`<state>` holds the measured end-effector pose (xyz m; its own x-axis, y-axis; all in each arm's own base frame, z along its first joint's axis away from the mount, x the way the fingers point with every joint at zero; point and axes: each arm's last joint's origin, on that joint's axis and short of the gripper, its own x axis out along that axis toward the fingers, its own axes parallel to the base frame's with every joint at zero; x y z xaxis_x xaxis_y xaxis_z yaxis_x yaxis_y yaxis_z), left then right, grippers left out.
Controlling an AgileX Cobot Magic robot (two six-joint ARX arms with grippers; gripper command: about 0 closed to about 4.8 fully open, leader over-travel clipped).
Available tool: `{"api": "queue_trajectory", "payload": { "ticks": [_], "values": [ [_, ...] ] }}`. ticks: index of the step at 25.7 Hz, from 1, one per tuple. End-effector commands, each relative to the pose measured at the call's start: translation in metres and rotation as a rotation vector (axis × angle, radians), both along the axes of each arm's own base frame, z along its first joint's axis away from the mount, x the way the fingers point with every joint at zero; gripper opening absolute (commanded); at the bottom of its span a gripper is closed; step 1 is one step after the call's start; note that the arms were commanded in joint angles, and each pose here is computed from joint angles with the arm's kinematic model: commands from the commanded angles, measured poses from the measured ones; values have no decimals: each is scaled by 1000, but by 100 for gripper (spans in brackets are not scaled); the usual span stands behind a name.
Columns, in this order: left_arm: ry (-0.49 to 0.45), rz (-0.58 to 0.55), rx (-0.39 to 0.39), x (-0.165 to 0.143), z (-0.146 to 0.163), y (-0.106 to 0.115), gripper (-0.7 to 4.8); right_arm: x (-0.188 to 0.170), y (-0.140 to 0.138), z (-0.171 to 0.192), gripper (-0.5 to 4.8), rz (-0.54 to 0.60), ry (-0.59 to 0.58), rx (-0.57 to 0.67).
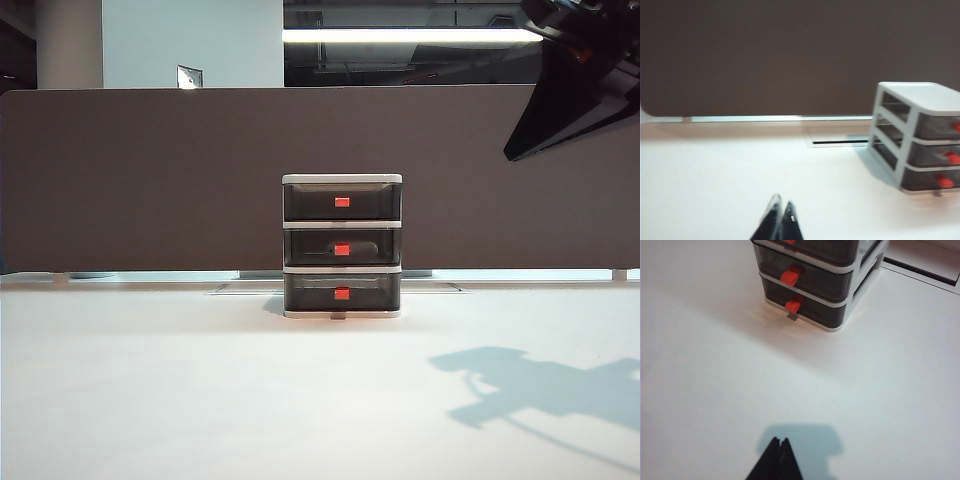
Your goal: Pick up the earphone case on the table, open the lid, insert the wireless earphone on the table into it, close the lid, put the earphone case into the second layer of the drawer, and finally close the drawer.
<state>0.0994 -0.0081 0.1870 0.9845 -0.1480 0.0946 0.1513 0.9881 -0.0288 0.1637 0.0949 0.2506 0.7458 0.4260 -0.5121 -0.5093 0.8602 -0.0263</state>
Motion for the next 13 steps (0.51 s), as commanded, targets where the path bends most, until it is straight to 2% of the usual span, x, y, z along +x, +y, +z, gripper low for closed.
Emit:
{"api": "queue_trajectory", "payload": {
  "ticks": [1,5,13],
  "values": [
    [-44,36,5,-2,-2,4,-6,0,0,4,0,3,-18,11],
    [-67,62,49,-3,-7,6,-6,0,1,4,0,3,-18,11],
    [7,63,80,-2,-15,6,-6,0,1,3,0,3,-18,11]
  ]
}}
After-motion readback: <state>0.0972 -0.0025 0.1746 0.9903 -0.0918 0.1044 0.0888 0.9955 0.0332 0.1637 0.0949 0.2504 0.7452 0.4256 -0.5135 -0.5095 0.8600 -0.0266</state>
